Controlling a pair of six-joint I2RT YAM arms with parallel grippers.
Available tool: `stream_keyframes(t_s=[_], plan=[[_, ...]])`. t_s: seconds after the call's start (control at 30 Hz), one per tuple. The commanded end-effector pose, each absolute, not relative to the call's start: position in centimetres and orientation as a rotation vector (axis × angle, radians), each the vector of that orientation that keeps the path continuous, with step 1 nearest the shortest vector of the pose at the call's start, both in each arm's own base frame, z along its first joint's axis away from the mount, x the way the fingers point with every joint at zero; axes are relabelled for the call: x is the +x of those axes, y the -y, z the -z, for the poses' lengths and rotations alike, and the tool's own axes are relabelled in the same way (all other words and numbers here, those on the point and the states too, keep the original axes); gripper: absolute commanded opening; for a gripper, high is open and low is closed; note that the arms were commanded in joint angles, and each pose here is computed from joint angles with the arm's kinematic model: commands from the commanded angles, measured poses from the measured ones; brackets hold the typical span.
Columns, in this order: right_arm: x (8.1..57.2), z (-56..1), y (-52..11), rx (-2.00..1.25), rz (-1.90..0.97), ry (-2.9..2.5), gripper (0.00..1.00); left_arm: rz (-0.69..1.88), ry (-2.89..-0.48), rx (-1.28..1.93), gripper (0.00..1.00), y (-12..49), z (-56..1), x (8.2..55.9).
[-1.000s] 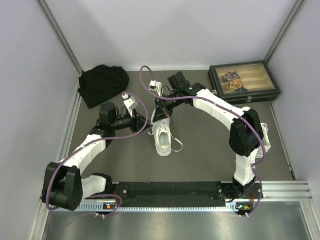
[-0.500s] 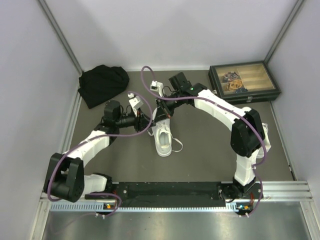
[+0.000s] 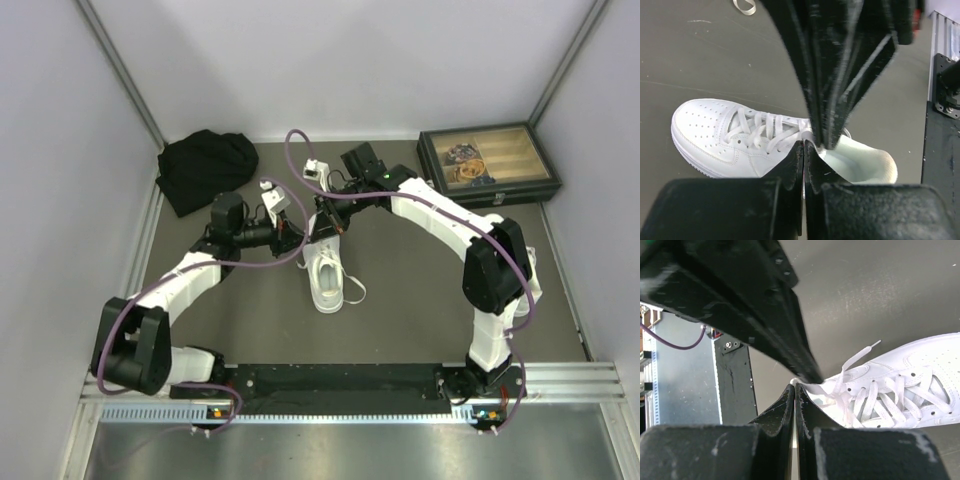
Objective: Tie the shoes
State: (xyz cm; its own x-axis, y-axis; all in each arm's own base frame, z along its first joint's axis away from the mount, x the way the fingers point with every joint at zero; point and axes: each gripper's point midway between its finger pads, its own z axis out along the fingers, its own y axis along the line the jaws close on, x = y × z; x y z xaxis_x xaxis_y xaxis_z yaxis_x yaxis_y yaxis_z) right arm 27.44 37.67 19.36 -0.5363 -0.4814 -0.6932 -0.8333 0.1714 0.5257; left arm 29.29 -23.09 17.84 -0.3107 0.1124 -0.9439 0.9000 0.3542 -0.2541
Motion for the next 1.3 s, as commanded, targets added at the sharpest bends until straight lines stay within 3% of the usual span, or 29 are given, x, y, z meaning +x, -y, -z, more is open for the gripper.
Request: stream_keyframes(t_s=[0.0,0.53,0.7,0.93,1.1,1.27], plan=[[27.4,-21.9,-37.4,-1.265,-1.319,-1.984,0.00,1.071,-1.539,1.022,0.00,23.4,-21.8,27.5],[27.5,-20.8,-39.2,-1.259,-1.358,-2.000,0.00,1.043,-1.595,0.932,0.00,21.7,-22.5,25.2],[27.0,-19.8,-40.3,-1.283,-1.340,-2.001,0.00,0.923,-1.668,0.732,0.00,19.4,-22.4,27.2],[26.0,-17.6,-42.2,-1.326,-1.333,-2.032,0.00,0.810,-1.745,0.540,0.27,16.6,-22.1,28.6],[25.4,-15.0,-42.4,-1.385,-1.273,-2.085,0.02,0.786,-1.784,0.500,0.36,15.8,-21.4,28.3],[25.7,-15.1,-42.0,-1.403,-1.215,-2.092,0.15,0.789,-1.809,0.495,0.43,15.6,-20.7,27.8]])
